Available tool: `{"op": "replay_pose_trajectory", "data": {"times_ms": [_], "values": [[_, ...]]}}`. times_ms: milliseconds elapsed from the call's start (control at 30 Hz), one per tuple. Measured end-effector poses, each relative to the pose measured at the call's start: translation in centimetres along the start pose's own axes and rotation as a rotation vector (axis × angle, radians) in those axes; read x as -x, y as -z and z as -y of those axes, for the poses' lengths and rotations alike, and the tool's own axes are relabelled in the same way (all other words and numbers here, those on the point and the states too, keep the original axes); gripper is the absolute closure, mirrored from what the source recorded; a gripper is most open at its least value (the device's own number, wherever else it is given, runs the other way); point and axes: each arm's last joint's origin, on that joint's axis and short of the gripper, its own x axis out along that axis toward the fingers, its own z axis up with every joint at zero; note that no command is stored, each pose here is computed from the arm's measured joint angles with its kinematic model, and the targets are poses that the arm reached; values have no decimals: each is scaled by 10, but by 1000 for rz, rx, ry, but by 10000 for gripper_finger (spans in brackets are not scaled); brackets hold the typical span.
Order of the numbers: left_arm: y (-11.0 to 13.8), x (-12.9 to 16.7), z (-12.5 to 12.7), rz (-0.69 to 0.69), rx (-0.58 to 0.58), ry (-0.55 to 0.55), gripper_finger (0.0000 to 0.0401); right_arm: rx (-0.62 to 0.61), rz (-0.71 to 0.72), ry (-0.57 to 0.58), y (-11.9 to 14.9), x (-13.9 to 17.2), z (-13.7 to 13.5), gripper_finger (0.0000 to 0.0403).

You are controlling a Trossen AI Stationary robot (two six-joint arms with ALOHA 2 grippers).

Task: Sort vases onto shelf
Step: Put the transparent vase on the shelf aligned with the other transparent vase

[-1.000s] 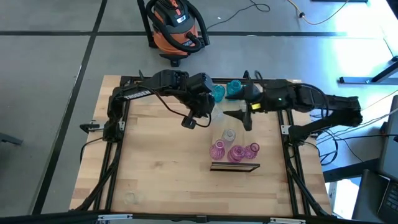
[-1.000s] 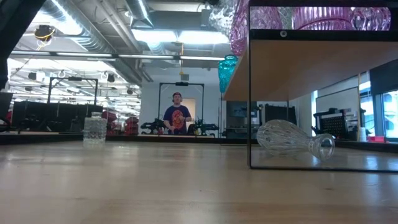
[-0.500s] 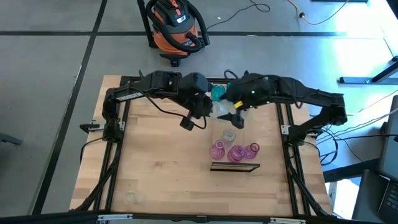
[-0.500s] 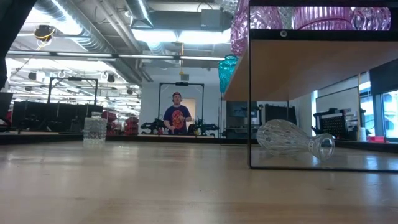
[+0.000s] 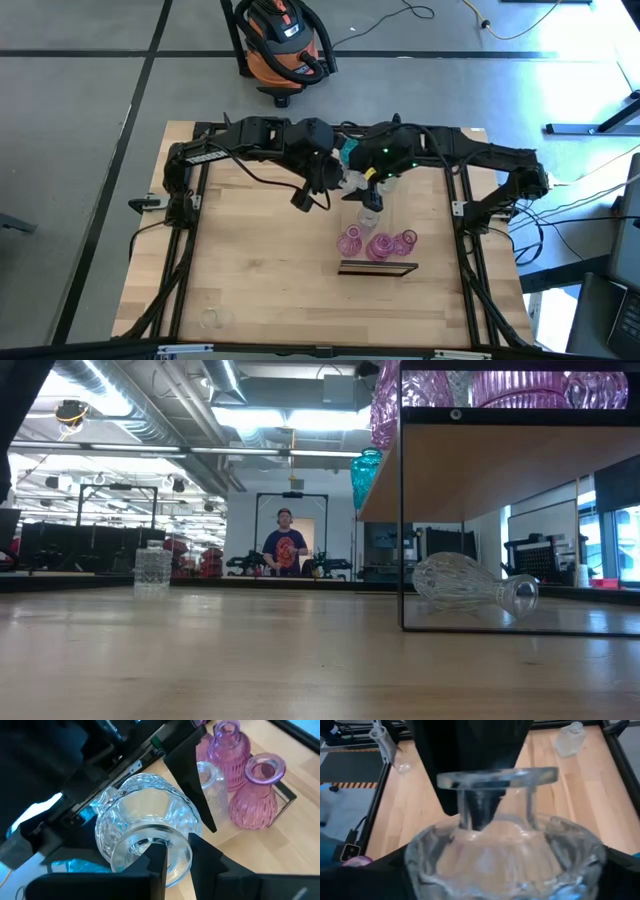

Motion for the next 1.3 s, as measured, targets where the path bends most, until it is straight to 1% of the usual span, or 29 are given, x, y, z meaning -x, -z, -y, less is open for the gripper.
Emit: {"op": "replay_pose_trajectory", "data": {"times_ms": [167,400,567,667,800,867,967,1067,1167,1233,1300], "values": [[1,0,-1,-5,10,-1,353,2,3,10,0,2,0,110],[1,0,-1,-9,19,-4,353,-4,4,10,0,2,0,110],[1,6,-3,-25,54,-69,318,-26,25,64,-5,8,0,110],[0,17,-5,2,77,-95,304,-22,59,106,-10,16,0,110],[0,41,-7,51,134,-132,301,-19,98,143,-14,29,-1,110],[2,56,-6,62,167,-140,302,-23,111,165,-13,37,-2,110],[4,82,-6,114,225,-185,302,-43,151,200,-13,52,-3,110],[7,104,-7,155,301,-214,302,-76,193,266,-11,68,-4,110],[13,120,-9,175,377,-238,301,-130,273,349,-6,99,-7,110],[16,124,-10,178,408,-245,301,-169,343,407,1,123,-10,110],[19,124,-12,168,427,-242,301,-224,398,454,14,142,-12,110]]}}
